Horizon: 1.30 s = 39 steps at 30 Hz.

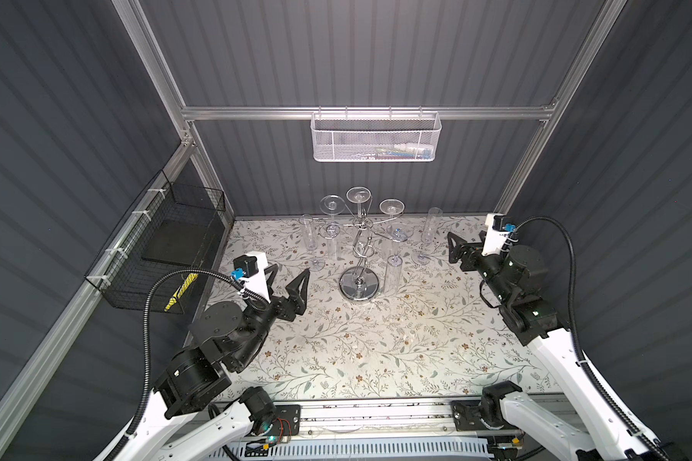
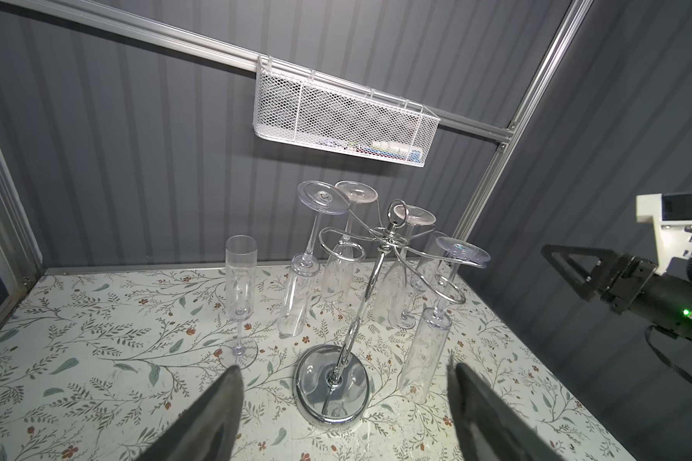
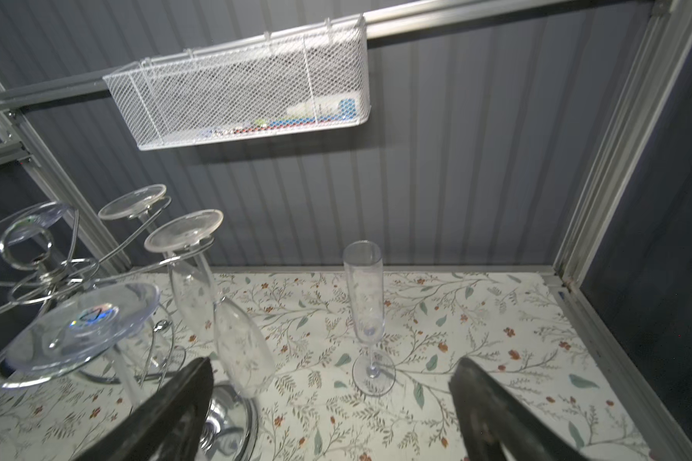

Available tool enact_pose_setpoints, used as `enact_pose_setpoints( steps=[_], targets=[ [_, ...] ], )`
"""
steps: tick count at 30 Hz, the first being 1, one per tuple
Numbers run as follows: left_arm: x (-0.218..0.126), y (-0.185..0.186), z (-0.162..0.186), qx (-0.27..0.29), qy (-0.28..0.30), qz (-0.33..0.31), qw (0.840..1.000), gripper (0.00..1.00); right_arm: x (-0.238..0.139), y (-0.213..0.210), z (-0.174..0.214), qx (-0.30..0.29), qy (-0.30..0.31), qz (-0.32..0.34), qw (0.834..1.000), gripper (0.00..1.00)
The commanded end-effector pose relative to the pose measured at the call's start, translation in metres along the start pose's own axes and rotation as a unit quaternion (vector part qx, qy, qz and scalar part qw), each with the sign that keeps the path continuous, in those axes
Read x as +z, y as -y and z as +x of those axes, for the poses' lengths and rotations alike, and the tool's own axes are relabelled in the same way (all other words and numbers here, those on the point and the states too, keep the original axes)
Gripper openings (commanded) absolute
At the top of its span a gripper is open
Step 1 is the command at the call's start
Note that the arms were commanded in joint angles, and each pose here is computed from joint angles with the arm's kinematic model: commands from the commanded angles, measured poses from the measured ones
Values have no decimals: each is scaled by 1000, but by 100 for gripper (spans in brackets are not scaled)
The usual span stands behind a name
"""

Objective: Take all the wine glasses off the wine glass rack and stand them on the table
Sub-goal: 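Open the right gripper and draw it back from the standing flute glass, then move the right gripper to the next flute glass hanging on the rack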

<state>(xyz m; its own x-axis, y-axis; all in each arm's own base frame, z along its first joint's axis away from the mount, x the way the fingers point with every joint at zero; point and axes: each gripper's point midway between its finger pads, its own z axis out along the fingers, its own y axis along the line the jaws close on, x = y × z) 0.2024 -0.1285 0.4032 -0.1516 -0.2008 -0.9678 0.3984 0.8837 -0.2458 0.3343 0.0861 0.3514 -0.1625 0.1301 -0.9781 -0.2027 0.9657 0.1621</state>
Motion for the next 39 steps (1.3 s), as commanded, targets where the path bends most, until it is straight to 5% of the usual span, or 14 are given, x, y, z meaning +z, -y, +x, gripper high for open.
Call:
enact_pose_setpoints(
  steps=[1,14,20,39],
  targets=[
    [2,1,4,-1,-8,1,1000,82,-11,-14,8,30,-46,-22,998,93],
    [4,-3,8,-6,-2,-9,1000,82,-26,-70,1,135,-120,-140,973,87],
    [7,-1,10,-11,-1,-8,1000,82,-26,-104,1,198,-154,-220,943,86],
    [11,-1,16,-17,-6,-8,1000,82,-23,-145,-4,297,-182,-293,890,81]
  ],
)
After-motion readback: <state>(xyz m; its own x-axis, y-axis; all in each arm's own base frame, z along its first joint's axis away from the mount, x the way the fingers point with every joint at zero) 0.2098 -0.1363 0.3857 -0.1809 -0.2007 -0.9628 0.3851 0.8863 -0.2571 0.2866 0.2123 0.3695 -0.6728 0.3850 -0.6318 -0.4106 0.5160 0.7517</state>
